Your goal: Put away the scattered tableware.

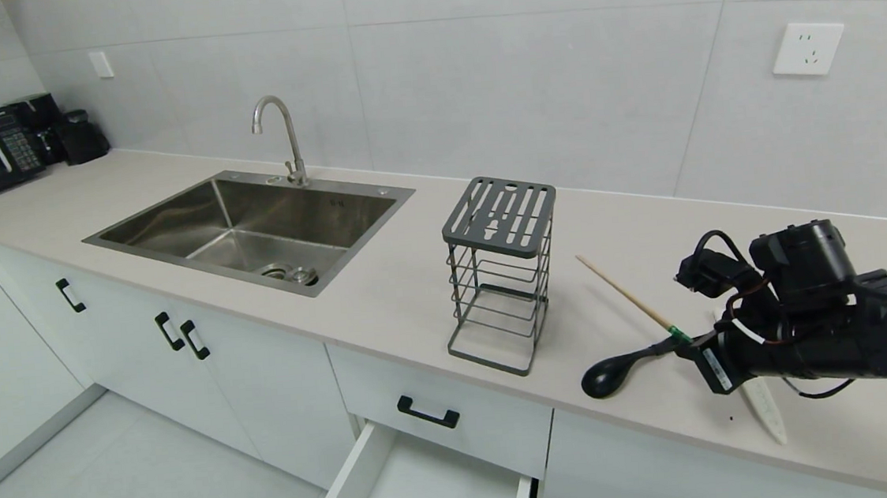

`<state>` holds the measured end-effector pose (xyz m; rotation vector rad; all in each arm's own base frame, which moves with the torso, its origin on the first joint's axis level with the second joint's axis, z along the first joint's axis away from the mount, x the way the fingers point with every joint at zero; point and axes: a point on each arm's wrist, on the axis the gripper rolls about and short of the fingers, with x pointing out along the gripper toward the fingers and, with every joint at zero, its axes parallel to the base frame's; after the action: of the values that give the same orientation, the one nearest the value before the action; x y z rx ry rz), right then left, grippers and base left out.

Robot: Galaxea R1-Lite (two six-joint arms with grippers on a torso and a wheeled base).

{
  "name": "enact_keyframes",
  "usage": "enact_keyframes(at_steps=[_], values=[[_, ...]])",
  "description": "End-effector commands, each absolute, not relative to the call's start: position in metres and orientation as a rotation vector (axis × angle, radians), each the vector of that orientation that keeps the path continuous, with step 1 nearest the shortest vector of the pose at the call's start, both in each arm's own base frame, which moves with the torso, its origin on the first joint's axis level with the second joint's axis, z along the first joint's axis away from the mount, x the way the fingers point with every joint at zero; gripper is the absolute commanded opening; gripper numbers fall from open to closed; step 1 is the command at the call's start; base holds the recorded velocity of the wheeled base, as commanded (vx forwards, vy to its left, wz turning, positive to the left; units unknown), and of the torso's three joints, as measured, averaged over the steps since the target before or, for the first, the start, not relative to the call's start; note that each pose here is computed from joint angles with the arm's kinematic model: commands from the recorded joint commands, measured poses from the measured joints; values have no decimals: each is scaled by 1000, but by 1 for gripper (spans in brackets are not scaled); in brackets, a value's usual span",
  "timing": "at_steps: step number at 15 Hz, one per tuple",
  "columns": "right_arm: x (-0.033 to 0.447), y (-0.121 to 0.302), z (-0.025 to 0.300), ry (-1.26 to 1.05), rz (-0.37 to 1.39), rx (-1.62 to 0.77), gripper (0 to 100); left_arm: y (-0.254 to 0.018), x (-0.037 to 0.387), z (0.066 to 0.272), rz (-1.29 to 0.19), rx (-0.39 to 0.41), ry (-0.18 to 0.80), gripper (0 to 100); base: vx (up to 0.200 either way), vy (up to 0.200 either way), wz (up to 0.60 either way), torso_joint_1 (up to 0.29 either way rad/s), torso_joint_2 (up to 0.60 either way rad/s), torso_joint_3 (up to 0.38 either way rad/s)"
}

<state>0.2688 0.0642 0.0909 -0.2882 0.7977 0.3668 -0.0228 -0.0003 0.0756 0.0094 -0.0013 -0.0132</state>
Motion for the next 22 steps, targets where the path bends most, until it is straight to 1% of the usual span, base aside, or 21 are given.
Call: enact_keyframes(at_steps=[1,4,6,8,9,11,14,16,18,21,22], values=[[262,63,113,709,388,-294,0,0,-23,76,-12,9,-2,100,0,0,0,0,0,0],[256,62,130,636,388,-289,0,0,-23,76,-12,9,-2,100,0,0,0,0,0,0],[257,62,134,619,380,-289,0,0,-23,76,-14,9,-2,100,0,0,0,0,0,0],[263,64,146,566,379,-285,0,0,-23,76,-12,9,-2,100,0,0,0,0,0,0],[268,66,155,522,386,-283,0,0,-23,76,-12,9,-2,100,0,0,0,0,0,0],[278,74,185,391,451,-260,0,0,-23,76,-14,9,-2,100,0,0,0,0,0,0],[262,73,189,368,492,-254,0,0,-23,76,-12,9,-2,100,0,0,0,0,0,0],[251,84,200,317,543,-259,0,0,-23,76,-12,9,-2,100,0,0,0,0,0,0],[239,99,204,290,633,-264,0,0,-23,76,-12,9,-2,100,0,0,0,0,0,0],[227,113,197,306,712,-277,0,0,-23,76,-14,9,-2,100,0,0,0,0,0,0],[218,123,191,318,774,-284,0,0,-23,76,-14,9,-2,100,0,0,0,0,0,0]])
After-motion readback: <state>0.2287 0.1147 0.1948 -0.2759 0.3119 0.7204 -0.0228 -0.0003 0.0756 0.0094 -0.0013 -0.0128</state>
